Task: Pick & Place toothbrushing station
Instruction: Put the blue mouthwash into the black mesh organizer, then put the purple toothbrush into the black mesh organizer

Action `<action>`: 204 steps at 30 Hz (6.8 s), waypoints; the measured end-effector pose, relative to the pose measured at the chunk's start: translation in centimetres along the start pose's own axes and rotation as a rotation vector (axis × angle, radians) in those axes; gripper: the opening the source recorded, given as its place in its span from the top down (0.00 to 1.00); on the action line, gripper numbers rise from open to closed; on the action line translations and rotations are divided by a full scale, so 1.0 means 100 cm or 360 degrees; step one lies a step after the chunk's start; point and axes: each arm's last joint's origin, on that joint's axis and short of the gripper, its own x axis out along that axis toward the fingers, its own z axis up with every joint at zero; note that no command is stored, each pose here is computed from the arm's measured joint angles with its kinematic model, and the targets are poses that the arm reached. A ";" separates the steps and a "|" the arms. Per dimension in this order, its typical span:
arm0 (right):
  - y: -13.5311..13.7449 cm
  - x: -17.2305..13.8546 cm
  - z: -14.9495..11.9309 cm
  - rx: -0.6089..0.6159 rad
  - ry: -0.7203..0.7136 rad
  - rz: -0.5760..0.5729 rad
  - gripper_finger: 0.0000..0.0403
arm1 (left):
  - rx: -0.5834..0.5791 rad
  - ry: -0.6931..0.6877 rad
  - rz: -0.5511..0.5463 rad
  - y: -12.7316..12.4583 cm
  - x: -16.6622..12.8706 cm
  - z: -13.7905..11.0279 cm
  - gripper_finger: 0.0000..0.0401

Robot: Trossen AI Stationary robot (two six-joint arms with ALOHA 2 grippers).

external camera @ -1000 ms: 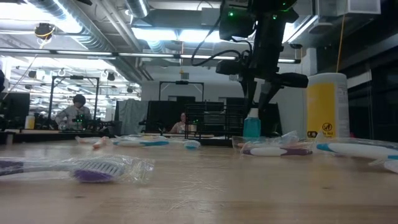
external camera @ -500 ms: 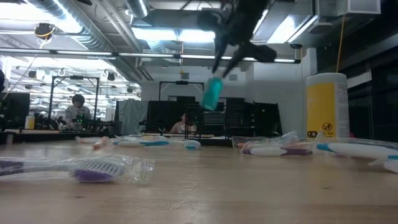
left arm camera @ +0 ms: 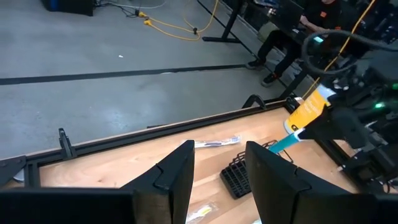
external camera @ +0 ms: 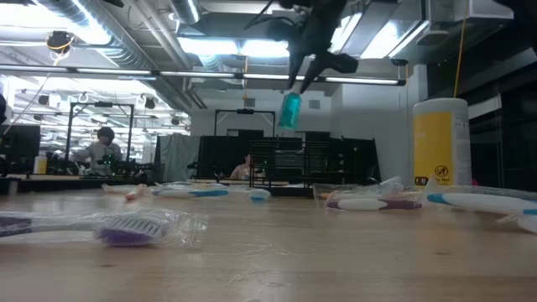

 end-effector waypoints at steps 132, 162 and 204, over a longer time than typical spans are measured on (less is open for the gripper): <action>0.008 0.066 -0.004 -0.0205 -0.0016 -0.0325 0.67 | -0.0019 -0.0056 -0.0042 0.013 -0.012 0.003 0.65; 0.007 0.054 0.001 -0.0282 -0.0132 -0.0331 0.67 | -0.0021 -0.0066 -0.0031 0.013 -0.012 0.003 0.65; 0.002 0.051 -0.004 -0.0373 -0.0071 -0.0452 0.67 | -0.0008 -0.0067 -0.0030 0.013 -0.012 0.003 0.65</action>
